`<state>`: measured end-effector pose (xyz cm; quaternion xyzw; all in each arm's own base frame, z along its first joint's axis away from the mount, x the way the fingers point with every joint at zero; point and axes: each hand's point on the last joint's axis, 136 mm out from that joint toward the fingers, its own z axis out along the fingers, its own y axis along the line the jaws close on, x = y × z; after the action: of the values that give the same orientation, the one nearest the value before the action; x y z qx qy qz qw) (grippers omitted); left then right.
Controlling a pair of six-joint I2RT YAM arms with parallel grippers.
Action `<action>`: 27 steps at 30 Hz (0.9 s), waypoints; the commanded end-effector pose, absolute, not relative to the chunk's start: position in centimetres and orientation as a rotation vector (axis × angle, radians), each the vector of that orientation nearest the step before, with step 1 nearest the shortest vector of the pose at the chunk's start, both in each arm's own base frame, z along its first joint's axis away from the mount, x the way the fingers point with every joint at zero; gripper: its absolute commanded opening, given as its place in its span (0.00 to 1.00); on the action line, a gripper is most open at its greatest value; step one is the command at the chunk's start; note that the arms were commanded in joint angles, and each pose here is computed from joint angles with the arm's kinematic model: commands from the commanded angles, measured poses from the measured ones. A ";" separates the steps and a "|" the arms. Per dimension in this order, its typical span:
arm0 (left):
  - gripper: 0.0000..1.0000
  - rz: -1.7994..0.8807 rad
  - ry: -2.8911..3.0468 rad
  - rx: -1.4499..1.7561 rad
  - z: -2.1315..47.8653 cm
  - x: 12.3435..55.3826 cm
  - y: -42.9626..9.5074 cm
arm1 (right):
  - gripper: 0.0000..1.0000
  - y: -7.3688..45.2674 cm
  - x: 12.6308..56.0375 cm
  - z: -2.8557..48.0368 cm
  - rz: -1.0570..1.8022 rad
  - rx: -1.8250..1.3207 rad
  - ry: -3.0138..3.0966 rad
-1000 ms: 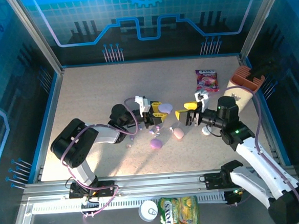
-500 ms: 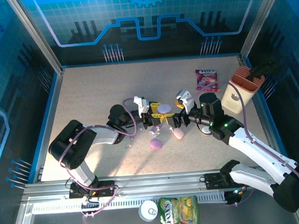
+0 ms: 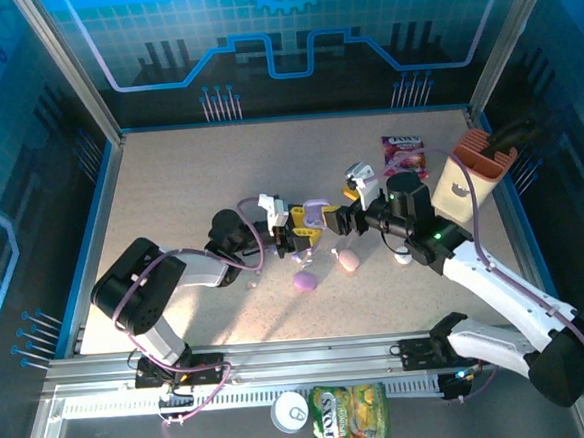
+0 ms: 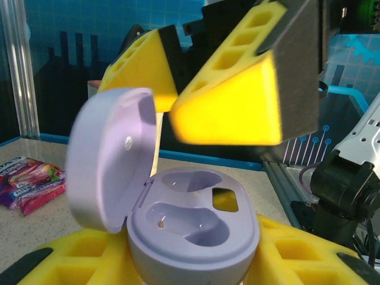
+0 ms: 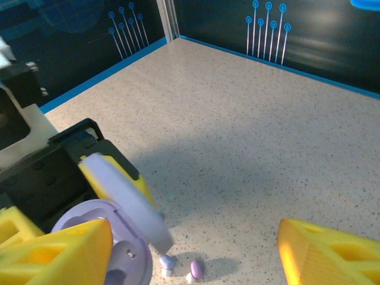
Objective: Insert wireless bluetooth earbuds into charging case
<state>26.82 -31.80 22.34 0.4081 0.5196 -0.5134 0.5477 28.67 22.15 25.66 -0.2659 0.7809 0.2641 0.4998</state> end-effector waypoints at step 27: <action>0.41 -0.954 1.236 0.773 24.7 32.1 -22.5 | 0.76 23.3 31.0 17.2 0.949 -0.316 2.263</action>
<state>32.79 -22.90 23.04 0.3297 0.5653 -0.4202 0.6286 31.73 21.76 18.35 -0.1003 0.8588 0.3387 0.3712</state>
